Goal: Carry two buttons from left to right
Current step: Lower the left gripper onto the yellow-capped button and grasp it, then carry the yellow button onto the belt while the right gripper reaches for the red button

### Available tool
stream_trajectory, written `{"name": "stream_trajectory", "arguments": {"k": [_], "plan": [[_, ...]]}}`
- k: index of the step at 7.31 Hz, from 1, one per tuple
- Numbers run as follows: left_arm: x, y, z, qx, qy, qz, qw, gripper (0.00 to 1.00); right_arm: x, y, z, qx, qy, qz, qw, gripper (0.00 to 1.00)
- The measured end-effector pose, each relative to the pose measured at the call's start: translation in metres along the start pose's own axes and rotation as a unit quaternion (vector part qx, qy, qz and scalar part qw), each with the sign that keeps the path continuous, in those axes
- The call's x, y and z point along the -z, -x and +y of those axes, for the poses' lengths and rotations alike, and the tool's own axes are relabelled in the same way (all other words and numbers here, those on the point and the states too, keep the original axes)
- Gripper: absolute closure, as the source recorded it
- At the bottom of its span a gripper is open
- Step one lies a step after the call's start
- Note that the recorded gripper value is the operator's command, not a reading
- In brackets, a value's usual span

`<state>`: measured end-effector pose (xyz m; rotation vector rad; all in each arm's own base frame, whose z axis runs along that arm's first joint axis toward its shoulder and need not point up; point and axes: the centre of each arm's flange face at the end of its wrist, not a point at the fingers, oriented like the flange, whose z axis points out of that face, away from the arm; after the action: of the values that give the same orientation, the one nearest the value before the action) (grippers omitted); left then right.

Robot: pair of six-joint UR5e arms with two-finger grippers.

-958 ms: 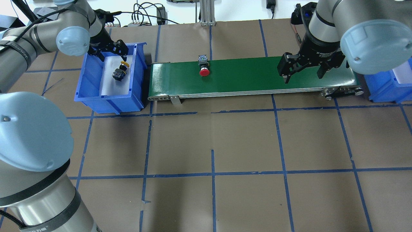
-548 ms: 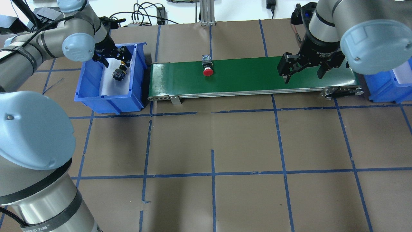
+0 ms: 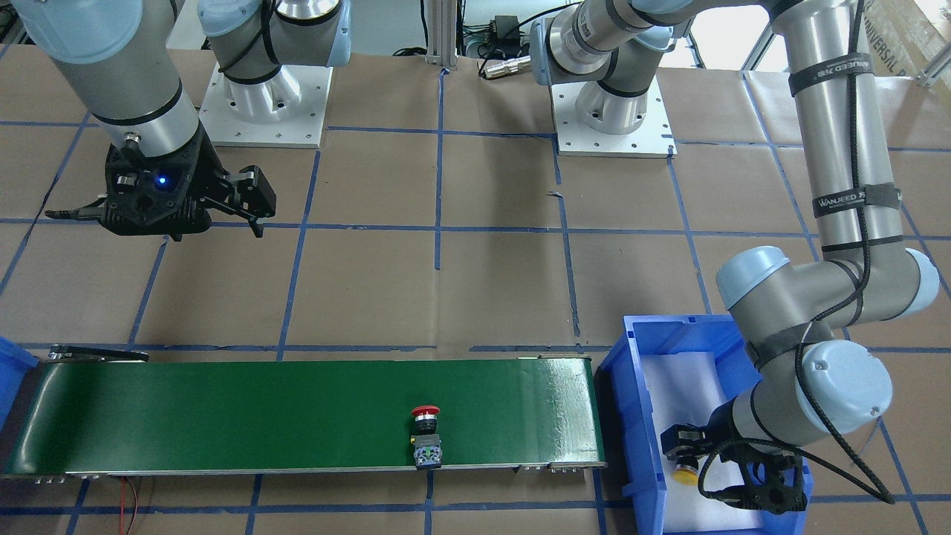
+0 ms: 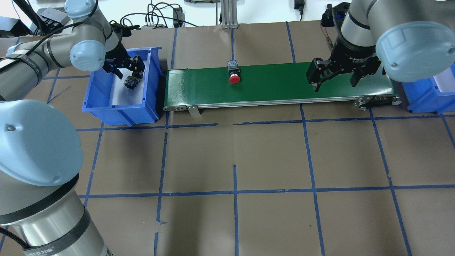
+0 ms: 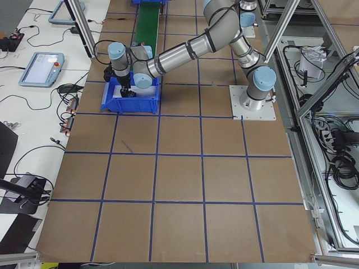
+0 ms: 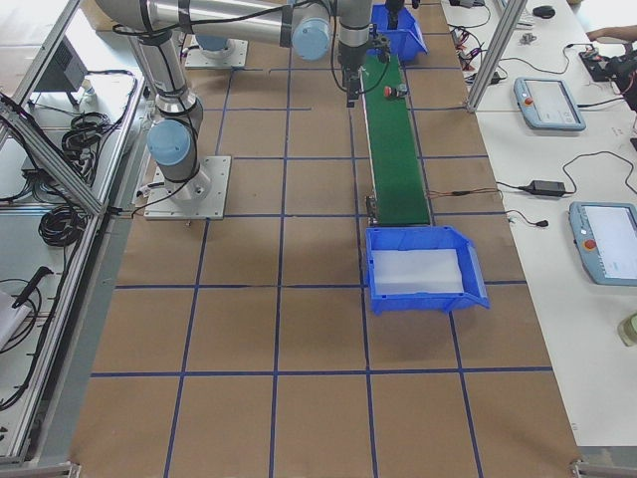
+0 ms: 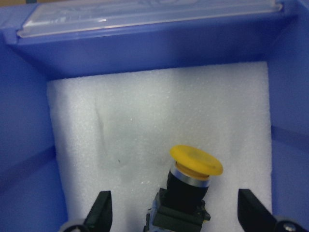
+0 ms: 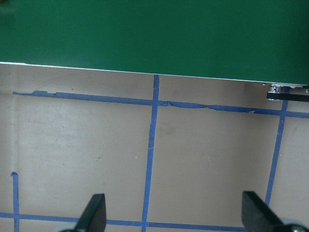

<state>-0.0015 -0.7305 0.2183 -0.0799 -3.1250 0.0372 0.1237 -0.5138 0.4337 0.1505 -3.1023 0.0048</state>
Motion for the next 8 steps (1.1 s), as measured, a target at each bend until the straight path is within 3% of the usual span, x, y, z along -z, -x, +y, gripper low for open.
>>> {"name": "stream_trajectory", "arguments": {"k": [1, 2, 5, 8], "plan": [[-0.005, 0.000, 0.002, 0.001, 0.002, 0.001, 1.0000, 0.56, 0.000, 0.000, 0.000, 0.000, 0.000, 0.000, 1.0000, 0.00], [-0.010, -0.001, 0.002, 0.001, 0.003, 0.001, 1.0000, 0.78, 0.000, 0.000, 0.000, 0.000, 0.000, 0.000, 1.0000, 0.00], [-0.006, -0.008, -0.004, -0.004, -0.023, -0.007, 0.9997, 0.81, 0.000, 0.000, 0.000, 0.000, 0.000, 0.000, 1.0000, 0.00], [0.040, -0.010, -0.005, -0.007, -0.058, -0.016, 0.9982, 0.81, 0.000, 0.000, 0.000, 0.000, 0.000, 0.000, 1.0000, 0.00]]}}
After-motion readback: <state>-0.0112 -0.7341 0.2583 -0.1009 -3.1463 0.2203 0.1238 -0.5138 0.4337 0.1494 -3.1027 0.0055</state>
